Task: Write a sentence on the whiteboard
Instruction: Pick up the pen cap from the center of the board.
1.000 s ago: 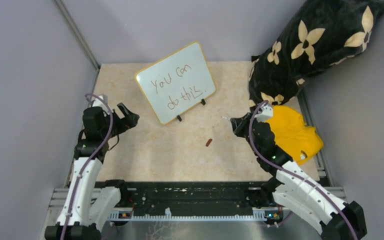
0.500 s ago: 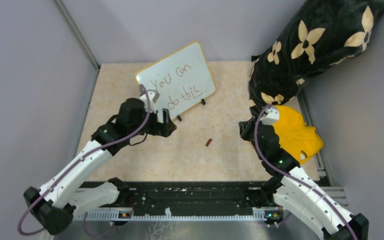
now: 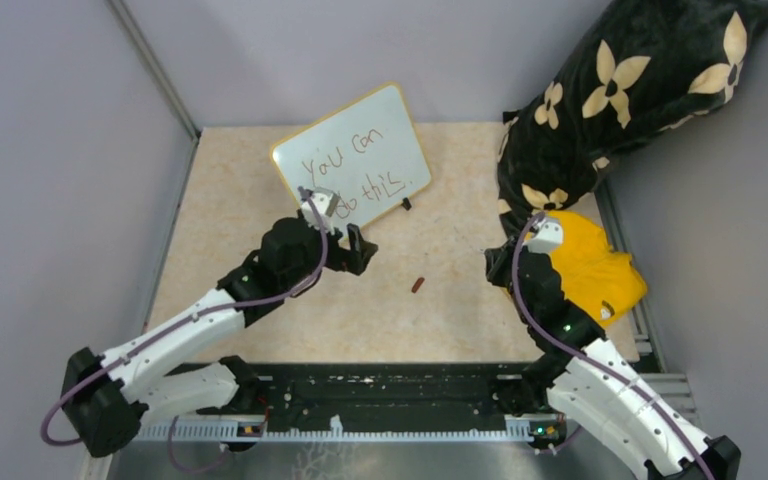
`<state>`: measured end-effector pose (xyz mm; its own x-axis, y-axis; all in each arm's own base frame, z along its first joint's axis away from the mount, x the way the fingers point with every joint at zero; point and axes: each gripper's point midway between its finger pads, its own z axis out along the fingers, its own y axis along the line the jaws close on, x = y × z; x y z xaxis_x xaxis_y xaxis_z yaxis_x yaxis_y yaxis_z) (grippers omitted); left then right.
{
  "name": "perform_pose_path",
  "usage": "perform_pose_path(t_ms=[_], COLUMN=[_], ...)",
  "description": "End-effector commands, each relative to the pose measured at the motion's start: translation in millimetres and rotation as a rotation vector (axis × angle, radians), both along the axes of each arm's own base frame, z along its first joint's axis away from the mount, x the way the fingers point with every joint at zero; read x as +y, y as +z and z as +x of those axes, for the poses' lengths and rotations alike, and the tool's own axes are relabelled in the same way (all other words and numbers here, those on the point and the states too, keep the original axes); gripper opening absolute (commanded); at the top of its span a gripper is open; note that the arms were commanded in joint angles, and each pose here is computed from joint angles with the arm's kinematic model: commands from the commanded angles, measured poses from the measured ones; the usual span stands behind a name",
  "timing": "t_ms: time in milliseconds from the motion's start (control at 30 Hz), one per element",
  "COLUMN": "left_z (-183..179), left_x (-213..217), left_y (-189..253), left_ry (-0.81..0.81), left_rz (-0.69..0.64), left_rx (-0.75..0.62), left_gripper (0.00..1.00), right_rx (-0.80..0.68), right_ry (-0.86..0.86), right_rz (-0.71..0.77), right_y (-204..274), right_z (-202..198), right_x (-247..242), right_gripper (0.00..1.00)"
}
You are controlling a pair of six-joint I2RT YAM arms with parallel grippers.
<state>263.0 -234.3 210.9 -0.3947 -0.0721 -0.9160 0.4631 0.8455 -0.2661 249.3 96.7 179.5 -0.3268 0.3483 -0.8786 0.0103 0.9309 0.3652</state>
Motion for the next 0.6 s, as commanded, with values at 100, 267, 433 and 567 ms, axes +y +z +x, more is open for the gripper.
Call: perform_pose_path(t_ms=[100, 267, 433, 567], left_z=[-23.3, -22.9, -24.2, -21.3], left_x=[-103.0, -120.7, -129.7, -137.0], left_y=[-23.6, -72.9, -113.9, -136.1], left_ry=[-0.514, -0.583, -0.624, -0.617], left_rz=[0.085, 0.31, 0.415, 0.435], left_rx=[0.196, 0.342, 0.483, 0.56], left_gripper=[0.99, 0.97, 0.81, 0.66], right_rx=[0.001, -0.002, -0.005, -0.008], right_ry=[-0.027, -0.041, -0.039, -0.041], right_rz=[0.009, 0.012, 0.021, 0.02], right_y=[-1.6, 1.6, 9.2, 14.1], right_z=[-10.6, -12.6, -13.6, -15.4], right_x=[-9.6, -13.5, -13.3, -15.0], right_gripper=[0.0, 0.0, 0.0, 0.0])
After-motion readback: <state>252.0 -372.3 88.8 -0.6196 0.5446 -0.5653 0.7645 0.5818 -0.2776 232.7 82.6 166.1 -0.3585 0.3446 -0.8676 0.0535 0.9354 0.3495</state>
